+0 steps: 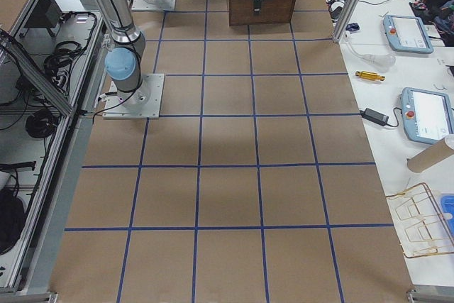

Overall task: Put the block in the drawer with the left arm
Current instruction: 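Move the left gripper down beside the cabinet toward the white drawer handle, then grasp the white drawer handle with the left gripper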

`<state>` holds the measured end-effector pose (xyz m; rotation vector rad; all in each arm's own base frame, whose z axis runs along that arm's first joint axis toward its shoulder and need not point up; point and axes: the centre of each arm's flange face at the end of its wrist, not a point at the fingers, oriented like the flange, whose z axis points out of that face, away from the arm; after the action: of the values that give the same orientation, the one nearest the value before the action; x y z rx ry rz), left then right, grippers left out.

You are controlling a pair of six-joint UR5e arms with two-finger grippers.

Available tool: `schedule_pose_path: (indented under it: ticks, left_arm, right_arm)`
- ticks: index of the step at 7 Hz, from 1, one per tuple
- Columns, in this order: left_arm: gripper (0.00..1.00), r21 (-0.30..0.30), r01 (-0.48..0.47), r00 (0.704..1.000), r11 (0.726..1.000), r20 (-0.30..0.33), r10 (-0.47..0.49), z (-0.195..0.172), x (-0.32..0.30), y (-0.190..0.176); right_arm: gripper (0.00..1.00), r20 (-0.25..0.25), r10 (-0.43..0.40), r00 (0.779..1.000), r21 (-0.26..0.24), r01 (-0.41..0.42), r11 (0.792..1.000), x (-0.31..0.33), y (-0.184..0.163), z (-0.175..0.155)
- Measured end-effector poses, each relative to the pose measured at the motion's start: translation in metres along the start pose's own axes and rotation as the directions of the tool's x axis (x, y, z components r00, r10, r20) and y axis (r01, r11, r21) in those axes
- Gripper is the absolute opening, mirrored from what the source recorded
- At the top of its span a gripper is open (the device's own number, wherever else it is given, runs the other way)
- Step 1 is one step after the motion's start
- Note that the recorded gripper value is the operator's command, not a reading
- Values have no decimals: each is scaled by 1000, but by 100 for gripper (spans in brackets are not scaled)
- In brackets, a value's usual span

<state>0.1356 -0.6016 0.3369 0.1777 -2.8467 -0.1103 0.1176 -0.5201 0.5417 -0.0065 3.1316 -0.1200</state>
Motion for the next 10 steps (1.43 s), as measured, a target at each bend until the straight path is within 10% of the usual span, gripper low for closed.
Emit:
schedule_pose_path:
  ticks: [10]
  left_arm:
    - [100, 31, -51, 994, 998, -100, 54, 55, -7, -11]
  right_arm:
    - [100, 0, -1, 1000, 0, 1, 1000, 0, 0, 0]
